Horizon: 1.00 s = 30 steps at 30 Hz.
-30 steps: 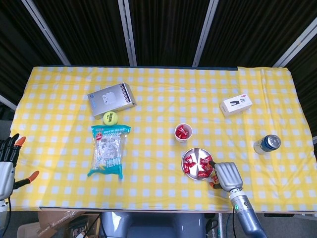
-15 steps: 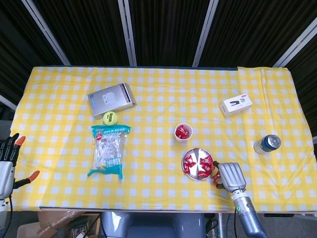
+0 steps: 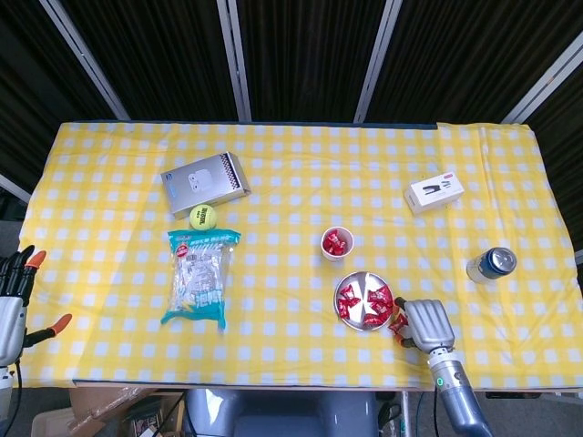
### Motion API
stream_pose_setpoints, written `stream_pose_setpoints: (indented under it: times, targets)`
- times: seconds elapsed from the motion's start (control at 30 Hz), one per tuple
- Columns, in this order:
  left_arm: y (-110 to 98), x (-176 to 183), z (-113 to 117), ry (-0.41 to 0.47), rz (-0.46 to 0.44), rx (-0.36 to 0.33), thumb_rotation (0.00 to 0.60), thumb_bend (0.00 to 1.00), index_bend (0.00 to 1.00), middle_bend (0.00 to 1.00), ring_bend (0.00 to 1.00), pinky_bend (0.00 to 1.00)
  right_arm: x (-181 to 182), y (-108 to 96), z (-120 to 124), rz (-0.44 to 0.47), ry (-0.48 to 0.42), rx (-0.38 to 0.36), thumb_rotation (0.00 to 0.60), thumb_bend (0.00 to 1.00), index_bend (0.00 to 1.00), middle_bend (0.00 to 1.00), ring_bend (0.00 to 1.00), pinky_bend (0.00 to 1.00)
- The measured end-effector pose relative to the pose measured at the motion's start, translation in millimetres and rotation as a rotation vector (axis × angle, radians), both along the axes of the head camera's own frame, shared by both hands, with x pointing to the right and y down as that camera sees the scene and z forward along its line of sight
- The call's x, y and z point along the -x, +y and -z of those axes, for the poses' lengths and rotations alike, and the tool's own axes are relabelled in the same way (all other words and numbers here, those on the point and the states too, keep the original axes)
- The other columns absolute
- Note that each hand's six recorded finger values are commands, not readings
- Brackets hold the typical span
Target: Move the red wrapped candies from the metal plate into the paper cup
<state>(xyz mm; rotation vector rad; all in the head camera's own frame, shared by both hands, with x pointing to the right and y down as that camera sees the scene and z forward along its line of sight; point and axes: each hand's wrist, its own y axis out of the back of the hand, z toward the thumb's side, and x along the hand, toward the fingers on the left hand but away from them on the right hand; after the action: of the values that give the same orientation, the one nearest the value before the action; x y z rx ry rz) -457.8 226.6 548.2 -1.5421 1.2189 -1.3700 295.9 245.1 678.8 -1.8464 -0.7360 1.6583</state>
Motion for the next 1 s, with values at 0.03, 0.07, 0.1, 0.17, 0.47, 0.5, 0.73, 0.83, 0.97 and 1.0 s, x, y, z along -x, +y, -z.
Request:
stream_pose_setpoints:
  times: [0.03,0.07,0.1,0.17,0.47,0.5,0.73,0.83,0.97,1.0]
  targets:
    - [-0.1,0.0,-0.1,0.0,0.0,0.0,0.6,0.08,0.0,0.0,0.0,0.0,-0.4,0.4,-1.0,0.0,0.003,0.003,0.6,0.25,0.48,0.85,0.87,0.91]
    - [-0.3,-0.1,-0.1,0.0,0.0,0.0,0.6,0.08,0.0,0.0,0.0,0.0,-0.8,0.8,-1.9,0.0,0.005,0.007,0.6,0.25,0.48,0.85,0.87,0.91]
    - [-0.5,-0.5,-0.1,0.0,-0.001,0.001,0.6,0.08,0.0,0.0,0.0,0.0,-1.3,1.3,-3.1,0.0,0.009,0.011,0.6,0.25,0.49,0.85,0.87,0.91]
    - [-0.7,-0.8,-0.2,-0.001,-0.002,0.001,0.6,0.08,0.0,0.0,0.0,0.0,-1.8,1.7,-4.6,-0.001,0.012,0.016,0.6,0.27,0.5,0.85,0.87,0.91]
    - [-1.4,-1.9,-0.4,-0.003,0.001,0.004,0.6,0.08,0.0,0.0,0.0,0.0,-2.7,3.2,-9.1,-0.009,0.015,0.033,0.6,0.54,0.58,0.85,0.87,0.91]
    - [-1.6,-2.1,-0.5,-0.003,0.001,0.004,0.6,0.08,0.0,0.0,0.0,0.0,-2.5,3.2,-9.1,-0.01,0.013,0.033,0.6,0.57,0.59,0.85,0.87,0.91]
    - [-1.8,-2.9,-0.5,-0.001,0.003,0.007,0.6,0.08,0.0,0.0,0.0,0.0,0.7,0.9,-4.7,-0.012,-0.004,0.02,0.6,0.63,0.61,0.85,0.87,0.91]
    - [-1.7,-2.9,-0.7,0.001,0.003,0.009,0.6,0.08,0.0,0.0,0.0,0.0,2.3,-1.2,-1.2,-0.013,-0.012,0.012,0.6,0.63,0.61,0.85,0.87,0.91]
    - [-1.5,-2.5,-0.3,0.002,0.003,0.008,0.6,0.08,0.0,0.0,0.0,0.0,4.2,-7.0,4.9,-0.015,-0.022,-0.005,0.6,0.63,0.61,0.85,0.87,0.91]
    - [-1.3,-2.2,-0.4,0.002,0.003,0.008,0.6,0.08,0.0,0.0,0.0,0.0,5.1,-10.3,7.8,-0.018,-0.027,-0.014,0.6,0.63,0.61,0.85,0.87,0.91]
